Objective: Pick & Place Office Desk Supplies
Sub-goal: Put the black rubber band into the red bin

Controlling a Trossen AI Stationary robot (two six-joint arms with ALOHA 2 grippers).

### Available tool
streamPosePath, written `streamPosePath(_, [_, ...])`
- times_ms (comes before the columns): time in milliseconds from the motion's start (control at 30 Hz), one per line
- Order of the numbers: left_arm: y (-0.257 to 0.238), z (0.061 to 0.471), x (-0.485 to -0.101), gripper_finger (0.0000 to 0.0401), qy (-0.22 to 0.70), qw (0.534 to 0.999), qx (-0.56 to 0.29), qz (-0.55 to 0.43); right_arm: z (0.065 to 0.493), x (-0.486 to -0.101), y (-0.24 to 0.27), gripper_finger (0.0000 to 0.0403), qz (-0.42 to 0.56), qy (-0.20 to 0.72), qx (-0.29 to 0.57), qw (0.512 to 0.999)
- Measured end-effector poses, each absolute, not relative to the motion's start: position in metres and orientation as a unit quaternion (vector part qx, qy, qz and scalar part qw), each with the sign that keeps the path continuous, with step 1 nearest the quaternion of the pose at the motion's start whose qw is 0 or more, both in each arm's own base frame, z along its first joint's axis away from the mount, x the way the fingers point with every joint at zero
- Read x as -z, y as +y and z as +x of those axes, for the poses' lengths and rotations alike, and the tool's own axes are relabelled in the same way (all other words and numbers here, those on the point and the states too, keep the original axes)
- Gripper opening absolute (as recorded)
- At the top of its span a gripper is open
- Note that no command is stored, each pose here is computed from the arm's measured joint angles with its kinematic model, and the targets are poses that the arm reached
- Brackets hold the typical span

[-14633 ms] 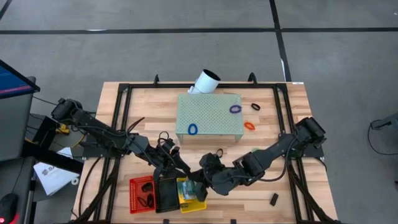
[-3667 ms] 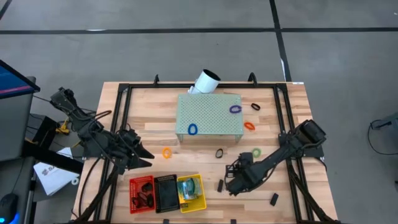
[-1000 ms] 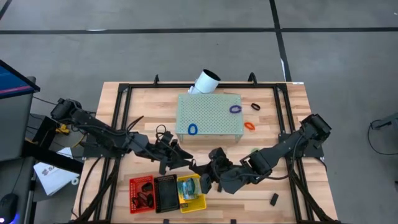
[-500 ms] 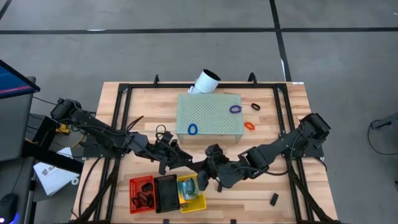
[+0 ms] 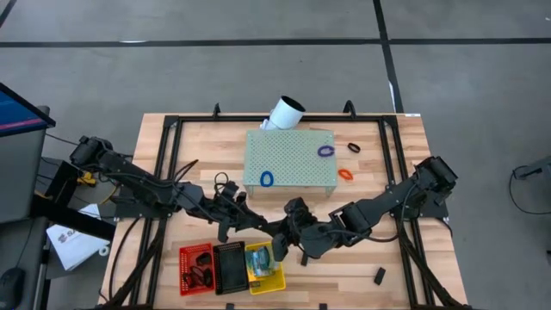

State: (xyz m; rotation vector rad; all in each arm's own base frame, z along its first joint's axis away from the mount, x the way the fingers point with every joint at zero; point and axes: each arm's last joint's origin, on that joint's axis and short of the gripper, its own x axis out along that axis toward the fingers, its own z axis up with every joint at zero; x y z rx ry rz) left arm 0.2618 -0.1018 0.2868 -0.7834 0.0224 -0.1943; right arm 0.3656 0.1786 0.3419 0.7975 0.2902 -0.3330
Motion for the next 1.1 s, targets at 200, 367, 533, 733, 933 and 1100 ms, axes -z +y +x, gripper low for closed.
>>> streamPosePath(200, [-0.101, 0.258, -0.295, 0.0004, -0.015, 0.917, 0.101, -0.386, 0.366, -0.343, 0.178, 0.0080, 0.391, 0.131, 0.169, 0.895])
streamPosePath(367, [-0.099, 0.252, -0.301, 0.0002, -0.018, 0.922, 0.098, -0.374, 0.366, -0.343, 0.178, 0.0139, 0.393, 0.133, 0.167, 0.894])
streamPosePath(533, [-0.093, 0.241, -0.304, 0.0002, 0.004, 0.933, 0.070, -0.352, 0.365, -0.341, 0.180, 0.0192, 0.398, 0.145, 0.159, 0.892])
streamPosePath(733, [-0.093, 0.215, -0.297, 0.0002, 0.122, 0.927, 0.066, -0.350, 0.355, -0.333, 0.188, 0.0219, 0.408, 0.181, 0.176, 0.877])
streamPosePath(933, [-0.116, 0.177, -0.275, 0.0002, 0.307, 0.875, 0.088, -0.365, 0.339, -0.321, 0.196, 0.0216, 0.418, 0.225, 0.218, 0.853])
streamPosePath(1100, [-0.140, 0.149, -0.251, 0.0002, 0.429, 0.834, 0.056, -0.342, 0.330, -0.317, 0.201, 0.0215, 0.427, 0.229, 0.241, 0.841])
